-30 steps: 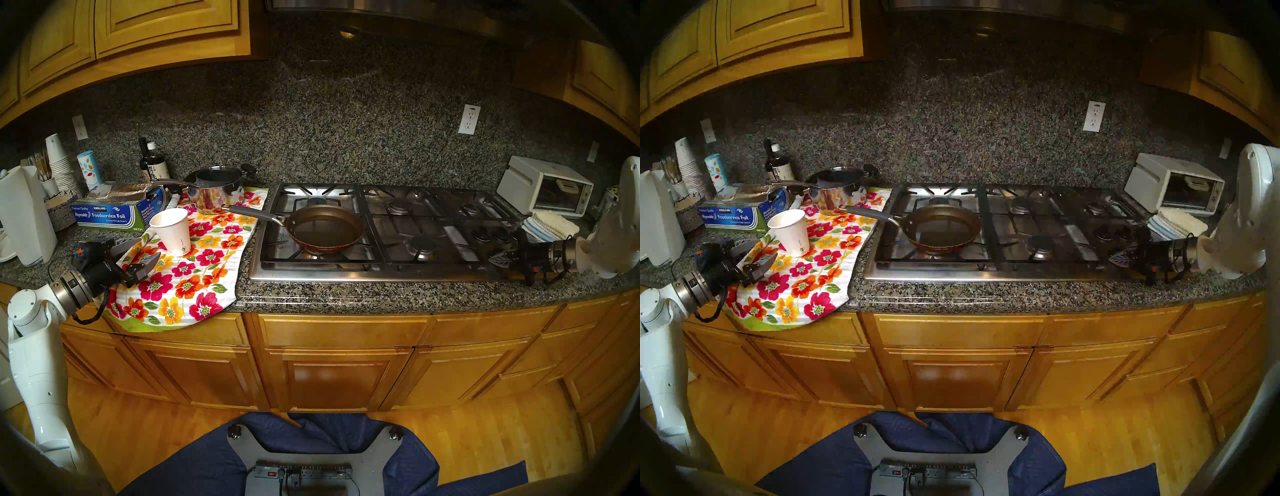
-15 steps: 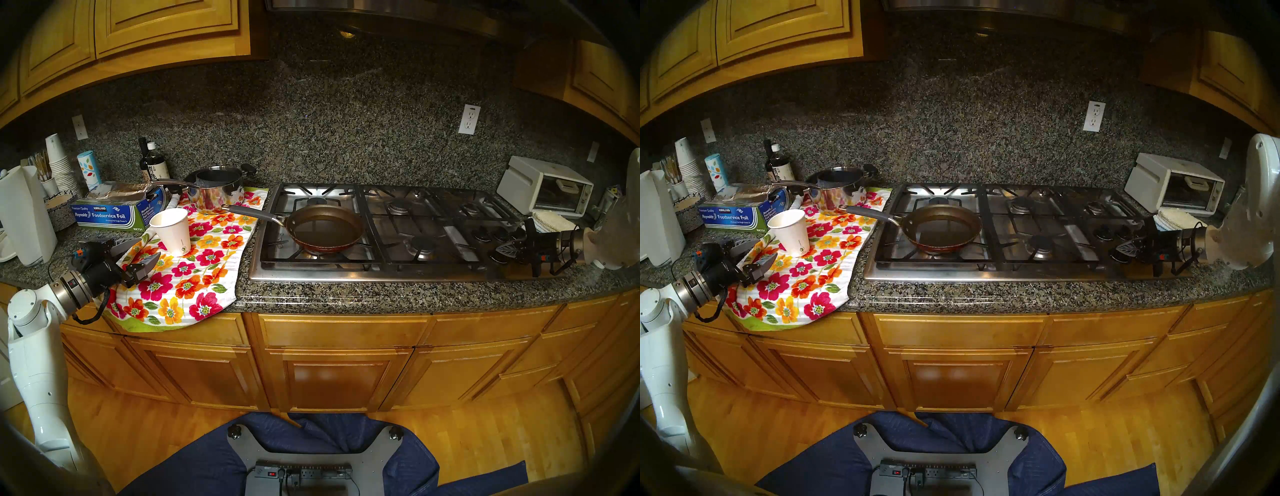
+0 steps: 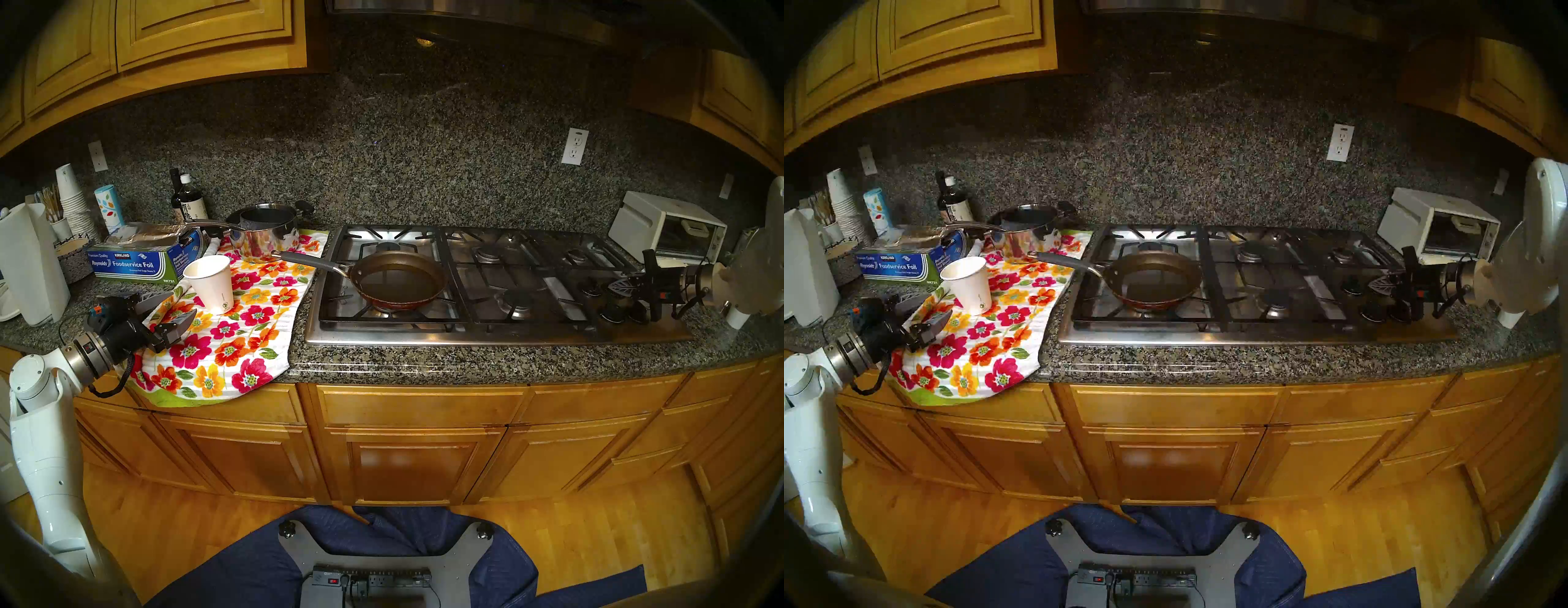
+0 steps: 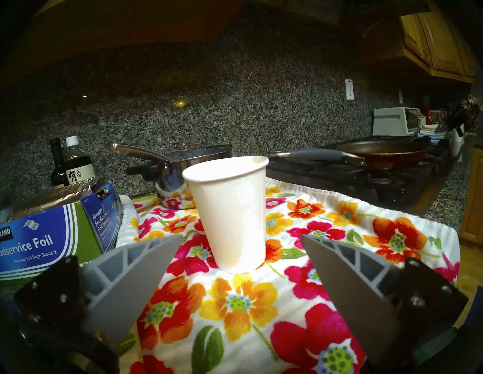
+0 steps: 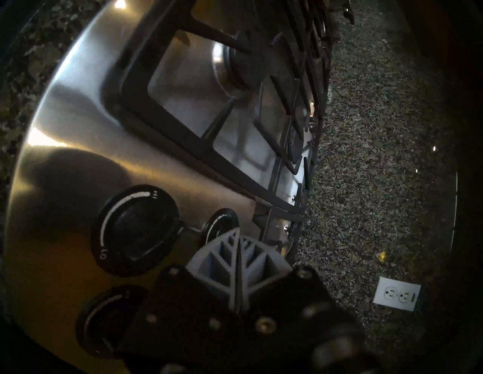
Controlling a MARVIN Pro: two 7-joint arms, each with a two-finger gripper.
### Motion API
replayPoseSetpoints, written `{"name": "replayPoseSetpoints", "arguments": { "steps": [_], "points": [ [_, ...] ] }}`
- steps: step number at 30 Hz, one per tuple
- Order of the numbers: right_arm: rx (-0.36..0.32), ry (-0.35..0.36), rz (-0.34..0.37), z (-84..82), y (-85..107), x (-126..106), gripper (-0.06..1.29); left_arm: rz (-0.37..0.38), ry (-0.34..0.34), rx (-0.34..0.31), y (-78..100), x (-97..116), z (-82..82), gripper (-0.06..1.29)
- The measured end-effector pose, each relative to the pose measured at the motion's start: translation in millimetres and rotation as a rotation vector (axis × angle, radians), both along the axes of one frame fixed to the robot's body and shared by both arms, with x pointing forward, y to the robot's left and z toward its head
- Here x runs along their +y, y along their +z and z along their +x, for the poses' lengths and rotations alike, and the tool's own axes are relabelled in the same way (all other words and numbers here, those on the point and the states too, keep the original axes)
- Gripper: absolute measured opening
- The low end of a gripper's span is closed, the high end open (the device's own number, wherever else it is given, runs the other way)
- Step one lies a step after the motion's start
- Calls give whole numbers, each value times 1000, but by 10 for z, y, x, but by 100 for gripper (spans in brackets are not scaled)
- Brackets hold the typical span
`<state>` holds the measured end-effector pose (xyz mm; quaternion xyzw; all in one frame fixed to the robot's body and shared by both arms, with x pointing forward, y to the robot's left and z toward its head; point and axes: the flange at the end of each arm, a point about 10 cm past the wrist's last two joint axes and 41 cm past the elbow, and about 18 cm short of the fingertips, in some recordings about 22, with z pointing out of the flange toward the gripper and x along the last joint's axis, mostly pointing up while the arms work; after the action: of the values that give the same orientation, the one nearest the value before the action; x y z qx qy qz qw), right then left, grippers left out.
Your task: Pick up the water cup, pour water into the pot, turn on the stove
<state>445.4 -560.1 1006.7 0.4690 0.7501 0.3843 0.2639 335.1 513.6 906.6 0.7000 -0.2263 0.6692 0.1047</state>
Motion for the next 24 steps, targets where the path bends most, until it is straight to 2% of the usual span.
{"name": "replayPoseSetpoints", "arguments": {
  "steps": [7, 24],
  "points": [
    [9, -17, -11, 74, -38, -22, -4, 0, 0, 0, 1, 0, 0, 122],
    [30, -43, -26, 114, -165, -142, -4, 0, 0, 0, 1, 0, 0, 122]
  ]
}}
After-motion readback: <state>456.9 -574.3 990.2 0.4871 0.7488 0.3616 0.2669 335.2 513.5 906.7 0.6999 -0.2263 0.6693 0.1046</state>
